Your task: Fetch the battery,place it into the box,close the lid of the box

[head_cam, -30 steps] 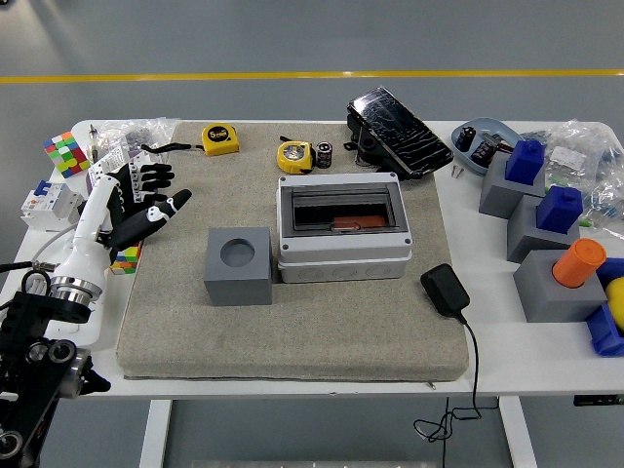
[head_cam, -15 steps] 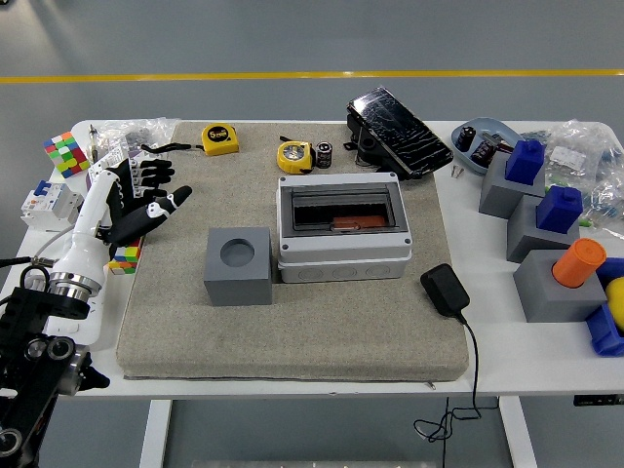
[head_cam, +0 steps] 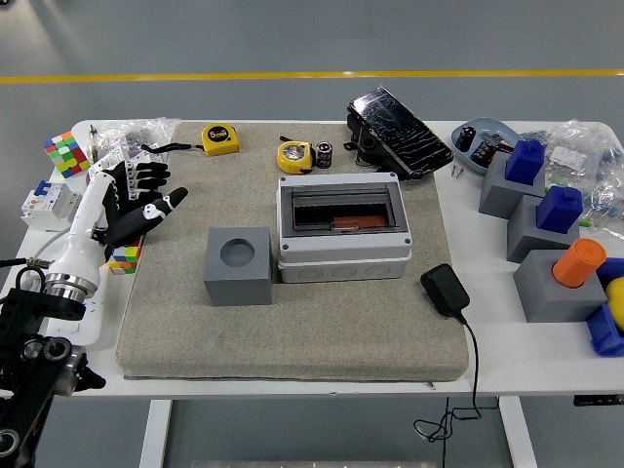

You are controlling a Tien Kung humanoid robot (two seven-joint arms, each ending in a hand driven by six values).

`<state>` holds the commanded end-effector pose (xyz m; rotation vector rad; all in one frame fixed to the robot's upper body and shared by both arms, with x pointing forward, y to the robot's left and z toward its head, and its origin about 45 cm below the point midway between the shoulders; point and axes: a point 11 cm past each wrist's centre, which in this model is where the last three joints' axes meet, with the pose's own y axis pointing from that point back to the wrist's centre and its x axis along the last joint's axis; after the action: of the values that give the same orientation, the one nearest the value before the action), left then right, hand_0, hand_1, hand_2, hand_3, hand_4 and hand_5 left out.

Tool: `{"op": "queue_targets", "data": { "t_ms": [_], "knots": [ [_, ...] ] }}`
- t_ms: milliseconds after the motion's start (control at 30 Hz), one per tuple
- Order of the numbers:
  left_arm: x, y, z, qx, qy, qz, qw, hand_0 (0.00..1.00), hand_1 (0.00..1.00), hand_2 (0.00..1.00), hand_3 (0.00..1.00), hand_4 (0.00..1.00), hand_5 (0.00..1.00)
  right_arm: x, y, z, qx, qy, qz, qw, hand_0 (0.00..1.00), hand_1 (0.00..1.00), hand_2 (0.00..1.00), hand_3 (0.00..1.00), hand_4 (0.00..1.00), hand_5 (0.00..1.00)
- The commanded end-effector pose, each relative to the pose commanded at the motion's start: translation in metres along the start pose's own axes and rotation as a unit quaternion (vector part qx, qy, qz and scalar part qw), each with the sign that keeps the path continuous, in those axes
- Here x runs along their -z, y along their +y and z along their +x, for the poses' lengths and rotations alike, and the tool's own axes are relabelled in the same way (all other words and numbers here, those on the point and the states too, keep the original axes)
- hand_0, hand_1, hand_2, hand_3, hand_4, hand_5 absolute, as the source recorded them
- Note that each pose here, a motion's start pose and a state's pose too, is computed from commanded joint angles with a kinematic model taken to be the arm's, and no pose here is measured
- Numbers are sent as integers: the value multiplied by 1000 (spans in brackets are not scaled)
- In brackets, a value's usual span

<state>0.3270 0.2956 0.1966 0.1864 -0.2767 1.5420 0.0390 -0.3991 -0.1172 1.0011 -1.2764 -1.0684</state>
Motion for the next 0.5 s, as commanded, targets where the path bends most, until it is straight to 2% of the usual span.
{"op": "queue_targets", "data": {
  "t_ms": [500],
  "knots": [
    [-4, -3, 11, -16, 0, -7, 1000, 510, 644, 631, 601, 961, 389, 4, 1, 3, -3, 1, 4, 1000, 639, 665, 673, 604, 989, 589]
  ]
}}
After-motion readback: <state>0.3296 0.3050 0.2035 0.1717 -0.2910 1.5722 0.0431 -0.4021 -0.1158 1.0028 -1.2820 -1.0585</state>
